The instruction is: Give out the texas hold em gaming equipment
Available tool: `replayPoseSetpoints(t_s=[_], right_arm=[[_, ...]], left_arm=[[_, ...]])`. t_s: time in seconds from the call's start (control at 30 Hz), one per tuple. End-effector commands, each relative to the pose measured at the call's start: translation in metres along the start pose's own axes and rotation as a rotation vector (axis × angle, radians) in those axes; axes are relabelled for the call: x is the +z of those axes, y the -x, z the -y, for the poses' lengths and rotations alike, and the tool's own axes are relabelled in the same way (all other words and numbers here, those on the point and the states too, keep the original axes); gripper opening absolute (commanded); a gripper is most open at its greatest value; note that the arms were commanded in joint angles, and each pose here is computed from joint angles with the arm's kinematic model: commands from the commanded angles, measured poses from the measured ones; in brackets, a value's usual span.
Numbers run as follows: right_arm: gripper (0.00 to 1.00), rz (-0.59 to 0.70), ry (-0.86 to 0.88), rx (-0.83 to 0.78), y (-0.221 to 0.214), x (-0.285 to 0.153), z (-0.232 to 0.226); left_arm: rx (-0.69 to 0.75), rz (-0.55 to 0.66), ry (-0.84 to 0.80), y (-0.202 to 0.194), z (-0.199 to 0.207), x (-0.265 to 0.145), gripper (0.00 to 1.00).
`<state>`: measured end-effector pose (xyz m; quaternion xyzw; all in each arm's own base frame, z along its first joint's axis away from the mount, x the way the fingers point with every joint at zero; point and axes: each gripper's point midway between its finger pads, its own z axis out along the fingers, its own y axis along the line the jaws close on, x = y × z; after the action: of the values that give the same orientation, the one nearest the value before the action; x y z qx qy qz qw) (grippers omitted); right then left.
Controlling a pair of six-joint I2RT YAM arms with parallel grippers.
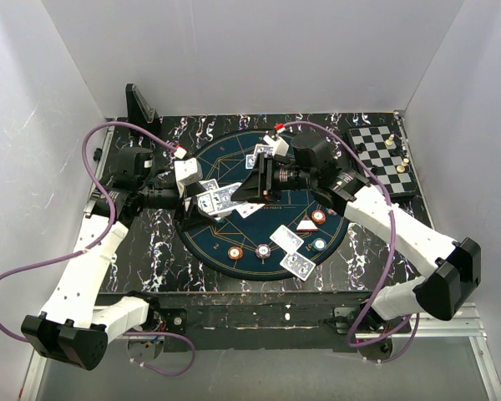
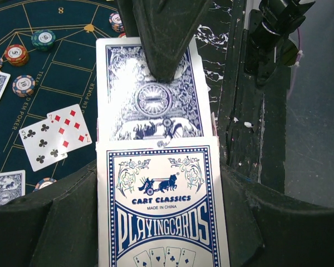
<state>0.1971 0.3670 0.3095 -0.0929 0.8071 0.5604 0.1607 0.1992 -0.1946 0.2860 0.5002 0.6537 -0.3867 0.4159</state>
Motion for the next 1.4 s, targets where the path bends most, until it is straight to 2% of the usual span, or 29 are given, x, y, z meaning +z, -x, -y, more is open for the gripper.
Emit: replayPoseSetpoints(t_s=[0.0,0.2,0.33,0.57,1.0,1.13,1.23,1.37], right_arm=[[0.39,0.043,0.011,-0.025,0.005,-0.017,-0.010],[0.20,0.063,0.019,-0.031,0.007,-0.027,-0.019],[0.14,0.076,0.005,-0.036,0.007,-0.034,-0.020],[0.11,0.141,-0.058,-0.071,0.020,-0.060,-0.016],[0.08,0.204,-0.068,-0.119,0.044,-0.093,-0.027],[0.08,0.265,-0.147,-0.152,0.061,-0.114,-0.023],[0.08,0.343,-0.279,-0.204,0.081,-0.130,-0.011],[0.08,0.321,-0.401,-0.209,0.093,-0.121,0.020]], left_arm=[[0.056,0.050,-0.018,0.020,0.007,-0.005,0.43],[0.055,0.046,-0.016,0.017,0.005,-0.004,0.42],[0.056,0.047,-0.014,0.017,0.006,-0.005,0.42],[0.054,0.047,-0.014,0.017,0.006,-0.005,0.42],[0.052,0.044,-0.013,0.017,0.007,-0.005,0.42],[0.054,0.044,-0.015,0.017,0.007,-0.005,0.42],[0.050,0.045,-0.015,0.017,0.008,-0.006,0.42],[0.052,0.044,-0.015,0.016,0.011,-0.007,0.42]])
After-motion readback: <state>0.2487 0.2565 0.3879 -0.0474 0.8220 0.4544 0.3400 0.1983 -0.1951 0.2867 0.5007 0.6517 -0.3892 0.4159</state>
